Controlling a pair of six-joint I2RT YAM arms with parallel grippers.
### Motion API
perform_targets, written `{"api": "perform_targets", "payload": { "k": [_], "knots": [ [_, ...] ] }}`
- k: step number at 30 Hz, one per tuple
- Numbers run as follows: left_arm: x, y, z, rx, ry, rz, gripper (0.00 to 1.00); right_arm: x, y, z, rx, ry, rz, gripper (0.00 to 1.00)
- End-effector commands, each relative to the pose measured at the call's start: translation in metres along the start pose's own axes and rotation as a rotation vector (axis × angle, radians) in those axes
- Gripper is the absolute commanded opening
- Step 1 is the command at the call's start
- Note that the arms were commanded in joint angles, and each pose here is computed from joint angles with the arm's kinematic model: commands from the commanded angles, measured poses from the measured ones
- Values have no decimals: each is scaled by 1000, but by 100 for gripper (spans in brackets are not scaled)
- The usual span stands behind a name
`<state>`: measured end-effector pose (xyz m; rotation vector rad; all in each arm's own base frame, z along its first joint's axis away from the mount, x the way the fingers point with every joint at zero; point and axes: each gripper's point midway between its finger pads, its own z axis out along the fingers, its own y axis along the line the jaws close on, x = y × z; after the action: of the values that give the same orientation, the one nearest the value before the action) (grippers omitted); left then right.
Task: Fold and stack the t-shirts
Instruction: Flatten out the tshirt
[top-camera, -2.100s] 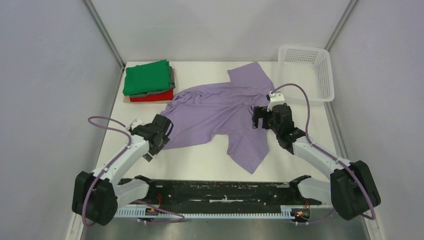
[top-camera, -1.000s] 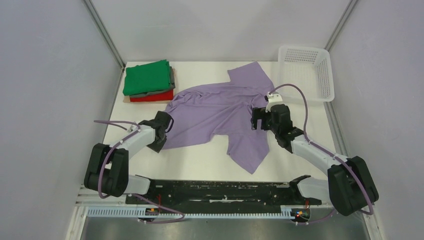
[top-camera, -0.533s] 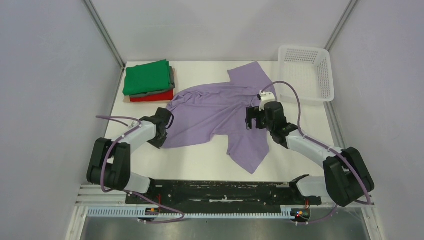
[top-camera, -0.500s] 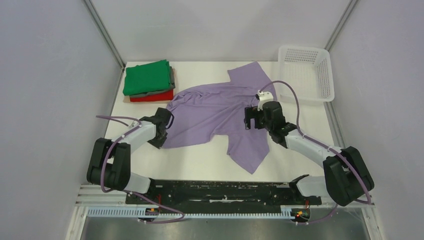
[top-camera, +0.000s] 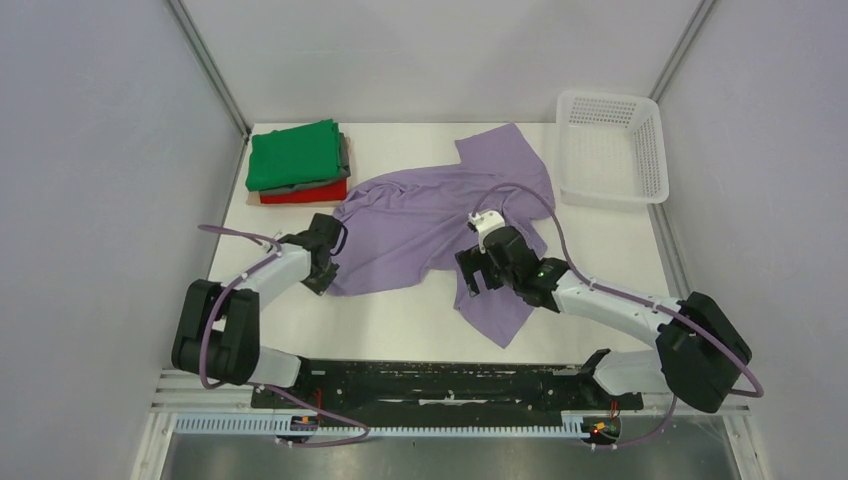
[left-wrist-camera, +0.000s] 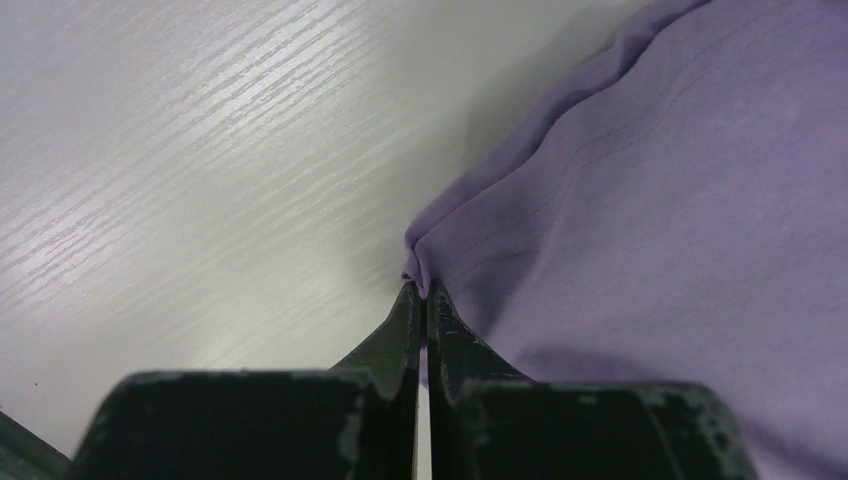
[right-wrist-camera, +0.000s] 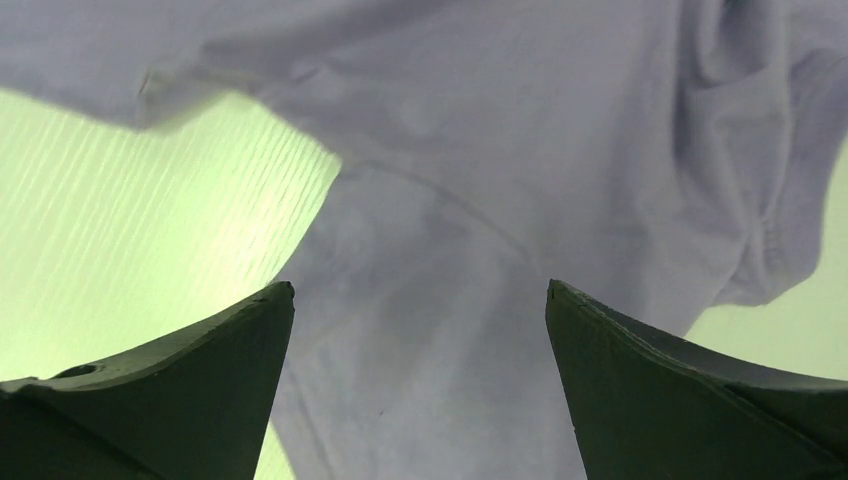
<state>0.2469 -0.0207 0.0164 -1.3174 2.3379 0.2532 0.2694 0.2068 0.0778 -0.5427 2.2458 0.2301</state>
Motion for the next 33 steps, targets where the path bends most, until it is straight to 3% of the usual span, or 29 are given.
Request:
{"api": "perform_targets", "payload": {
  "k": [1,4,9,14,22,26,33],
  "knots": [
    [-4,-14,-8,90,-3,21,2,30,11,-21,4,88,-43,99],
    [-4,-16,-10,116,1,50,2,65,14,-34,33,189,-120,97],
    [-8,-7,-14,124,-32,57,2,114,18,-42,37,306,-169,77],
    [-15,-4,-19,133,-68,45,2,127,25,-44,23,326,-190,62],
    [-20,1,-24,139,-92,71,2,118,23,-55,48,324,-212,65],
    [-23,3,-29,153,-104,78,2,103,39,-61,-40,288,-208,66],
    [-27,4,-36,175,-118,75,2,127,46,-57,-110,344,-232,65]
  ]
}}
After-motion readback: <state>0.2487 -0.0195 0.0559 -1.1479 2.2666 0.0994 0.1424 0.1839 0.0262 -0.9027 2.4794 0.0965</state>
